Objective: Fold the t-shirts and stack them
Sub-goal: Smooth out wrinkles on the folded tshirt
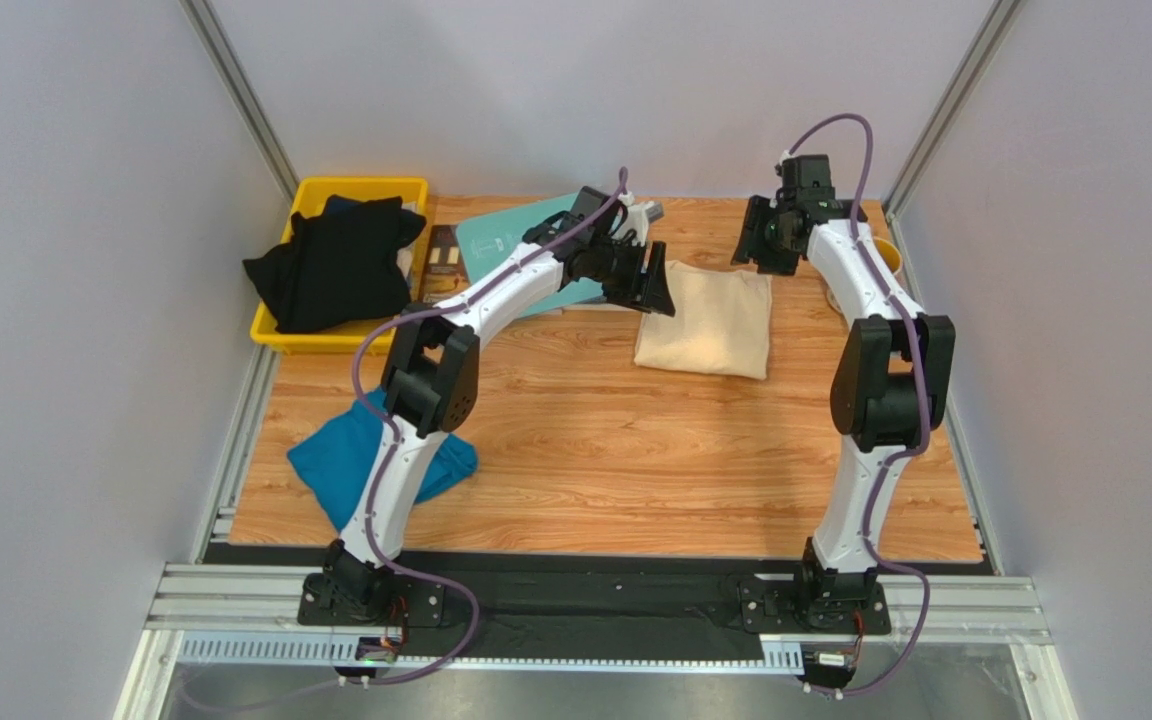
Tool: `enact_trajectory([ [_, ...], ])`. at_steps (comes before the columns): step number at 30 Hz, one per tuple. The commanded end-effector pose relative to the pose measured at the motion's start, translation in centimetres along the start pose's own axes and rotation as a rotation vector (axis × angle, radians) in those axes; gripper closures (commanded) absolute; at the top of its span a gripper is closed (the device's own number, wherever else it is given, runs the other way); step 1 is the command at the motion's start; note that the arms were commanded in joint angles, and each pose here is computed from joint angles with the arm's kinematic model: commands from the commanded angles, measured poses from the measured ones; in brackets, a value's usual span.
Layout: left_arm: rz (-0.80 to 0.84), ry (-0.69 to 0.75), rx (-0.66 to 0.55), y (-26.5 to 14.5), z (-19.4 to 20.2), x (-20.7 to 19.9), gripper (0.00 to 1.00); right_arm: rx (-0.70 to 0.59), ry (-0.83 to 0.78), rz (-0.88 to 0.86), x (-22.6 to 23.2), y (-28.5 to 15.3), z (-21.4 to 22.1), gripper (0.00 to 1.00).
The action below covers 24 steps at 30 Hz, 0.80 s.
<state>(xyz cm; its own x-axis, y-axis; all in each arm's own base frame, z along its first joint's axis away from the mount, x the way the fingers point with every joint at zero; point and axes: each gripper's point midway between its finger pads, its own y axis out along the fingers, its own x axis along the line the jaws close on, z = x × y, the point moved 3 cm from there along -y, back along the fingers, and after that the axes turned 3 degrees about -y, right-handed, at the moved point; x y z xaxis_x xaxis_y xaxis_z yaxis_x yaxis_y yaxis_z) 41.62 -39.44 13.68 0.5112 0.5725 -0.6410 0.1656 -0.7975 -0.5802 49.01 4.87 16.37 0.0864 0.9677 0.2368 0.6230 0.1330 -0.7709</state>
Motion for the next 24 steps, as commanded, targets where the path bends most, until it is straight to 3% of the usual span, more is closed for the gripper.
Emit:
enact_trajectory([
  [1,0.069,-0.043,0.038,2.9,0.8,0.3,0.37,0.087,0.009,0.031,-1.2,3.5,2.8,0.49],
  [8,0.06,-0.096,0.11,4.9,3.7,2.2,0.37,0.213,0.053,0.102,-3.0,8.0,6.1,0.53],
  [24,-0.037,-0.13,0.167,4.2,7.3,4.3,0.42,0.19,0.073,0.155,-4.7,9.3,4.3,0.49],
])
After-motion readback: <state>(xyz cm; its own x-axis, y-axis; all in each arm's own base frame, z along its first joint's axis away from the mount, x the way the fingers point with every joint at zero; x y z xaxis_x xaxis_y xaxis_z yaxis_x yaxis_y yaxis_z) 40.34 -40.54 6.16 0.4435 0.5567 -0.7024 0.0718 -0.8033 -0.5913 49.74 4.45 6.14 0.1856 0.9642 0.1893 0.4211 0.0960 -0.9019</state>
